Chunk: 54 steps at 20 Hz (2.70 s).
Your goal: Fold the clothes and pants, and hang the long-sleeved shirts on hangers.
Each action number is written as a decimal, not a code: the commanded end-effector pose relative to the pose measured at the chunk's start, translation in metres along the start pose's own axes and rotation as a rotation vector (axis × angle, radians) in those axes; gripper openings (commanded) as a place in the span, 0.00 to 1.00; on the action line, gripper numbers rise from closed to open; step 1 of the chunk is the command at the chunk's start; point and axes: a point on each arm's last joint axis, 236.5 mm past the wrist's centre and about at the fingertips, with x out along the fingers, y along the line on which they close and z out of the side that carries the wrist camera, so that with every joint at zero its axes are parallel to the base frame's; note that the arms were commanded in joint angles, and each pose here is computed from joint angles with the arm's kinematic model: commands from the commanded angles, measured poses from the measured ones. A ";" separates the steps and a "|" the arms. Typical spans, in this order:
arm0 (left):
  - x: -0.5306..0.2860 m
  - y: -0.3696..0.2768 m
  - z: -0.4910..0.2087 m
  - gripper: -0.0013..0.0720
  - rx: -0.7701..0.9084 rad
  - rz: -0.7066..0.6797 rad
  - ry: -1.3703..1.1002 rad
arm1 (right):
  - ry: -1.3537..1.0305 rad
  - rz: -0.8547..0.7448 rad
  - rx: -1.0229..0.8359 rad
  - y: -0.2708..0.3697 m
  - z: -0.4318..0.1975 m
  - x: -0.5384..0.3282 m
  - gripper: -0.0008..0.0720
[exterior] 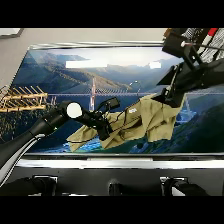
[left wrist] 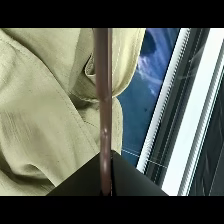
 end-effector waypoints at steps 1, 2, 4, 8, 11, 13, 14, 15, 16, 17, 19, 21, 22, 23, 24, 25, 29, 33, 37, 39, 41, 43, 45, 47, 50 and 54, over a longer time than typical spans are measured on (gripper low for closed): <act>0.000 0.001 0.000 0.04 -0.001 0.001 0.000 | -0.009 0.077 -0.052 0.006 -0.004 0.018 0.78; 0.000 0.001 0.000 0.04 -0.001 0.001 0.000 | -0.001 0.093 -0.055 0.006 -0.008 0.024 0.78; 0.000 0.001 0.000 0.04 -0.001 0.001 0.000 | 0.015 0.120 -0.080 0.006 -0.016 0.035 0.78; 0.000 0.001 0.000 0.04 -0.001 0.001 0.000 | 0.017 0.173 -0.058 0.003 -0.021 0.054 0.78; 0.000 0.001 0.000 0.04 -0.001 0.001 0.000 | 0.017 0.220 -0.052 0.005 -0.025 0.065 0.75; 0.000 0.001 0.000 0.04 -0.001 0.001 0.000 | 0.024 0.240 -0.059 0.005 -0.028 0.071 0.73; 0.000 0.001 0.000 0.04 -0.001 0.001 0.000 | 0.026 0.246 -0.055 0.005 -0.030 0.073 0.67; 0.000 0.001 0.000 0.04 -0.001 0.002 0.000 | 0.029 0.252 -0.051 0.005 -0.031 0.075 0.65; 0.000 0.001 0.000 0.04 -0.001 0.002 0.000 | 0.033 0.260 -0.048 0.006 -0.033 0.077 0.61; 0.000 0.001 0.000 0.04 0.000 0.003 0.000 | 0.031 0.270 -0.044 0.006 -0.033 0.079 0.56; 0.000 0.001 0.000 0.04 0.001 0.003 0.001 | 0.021 0.292 -0.038 0.009 -0.032 0.081 0.43; 0.000 0.001 0.000 0.04 0.000 0.003 0.001 | 0.029 0.314 -0.038 0.014 -0.034 0.079 0.28; 0.000 0.001 0.000 0.04 0.000 0.003 0.001 | 0.035 0.330 -0.039 0.018 -0.035 0.078 0.17; 0.000 0.001 0.000 0.04 0.000 0.003 0.001 | 0.041 0.344 -0.040 0.021 -0.037 0.077 0.07; 0.000 0.001 0.000 0.04 0.000 0.003 0.001 | 0.045 0.353 -0.040 0.023 -0.038 0.076 0.05; 0.000 0.001 0.000 0.04 0.000 0.003 0.001 | 0.050 0.362 -0.041 0.025 -0.039 0.075 0.05; 0.000 0.002 0.000 0.42 -0.070 0.005 0.000 | 0.073 0.340 -0.057 0.025 -0.043 0.067 0.04; -0.004 0.011 -0.002 0.78 -0.206 0.021 -0.006 | 0.099 0.283 -0.082 0.024 -0.044 0.053 0.04; -0.027 0.056 -0.021 0.78 -0.444 0.130 -0.003 | 0.125 0.219 -0.102 0.019 -0.047 0.041 0.04; -0.049 0.082 -0.036 0.78 -0.535 0.187 -0.007 | 0.119 0.206 -0.108 0.020 -0.045 0.037 0.04; -0.070 0.104 -0.051 0.78 -0.679 0.218 -0.029 | 0.117 0.200 -0.106 0.019 -0.044 0.037 0.04; -0.081 0.111 -0.073 0.78 -0.827 0.210 0.002 | 0.107 0.177 -0.097 0.014 -0.041 0.038 0.04; -0.075 0.098 -0.084 0.77 -0.857 0.160 0.047 | 0.104 0.165 -0.078 0.011 -0.040 0.039 0.04; -0.053 0.073 -0.085 0.78 -0.808 0.131 0.104 | 0.105 0.162 -0.055 0.011 -0.040 0.039 0.04; -0.019 0.044 -0.074 0.78 -0.641 0.230 0.160 | 0.108 0.160 -0.027 0.011 -0.040 0.039 0.05; 0.009 0.021 -0.045 0.78 -0.456 0.465 0.111 | 0.110 0.160 -0.007 0.011 -0.040 0.039 0.05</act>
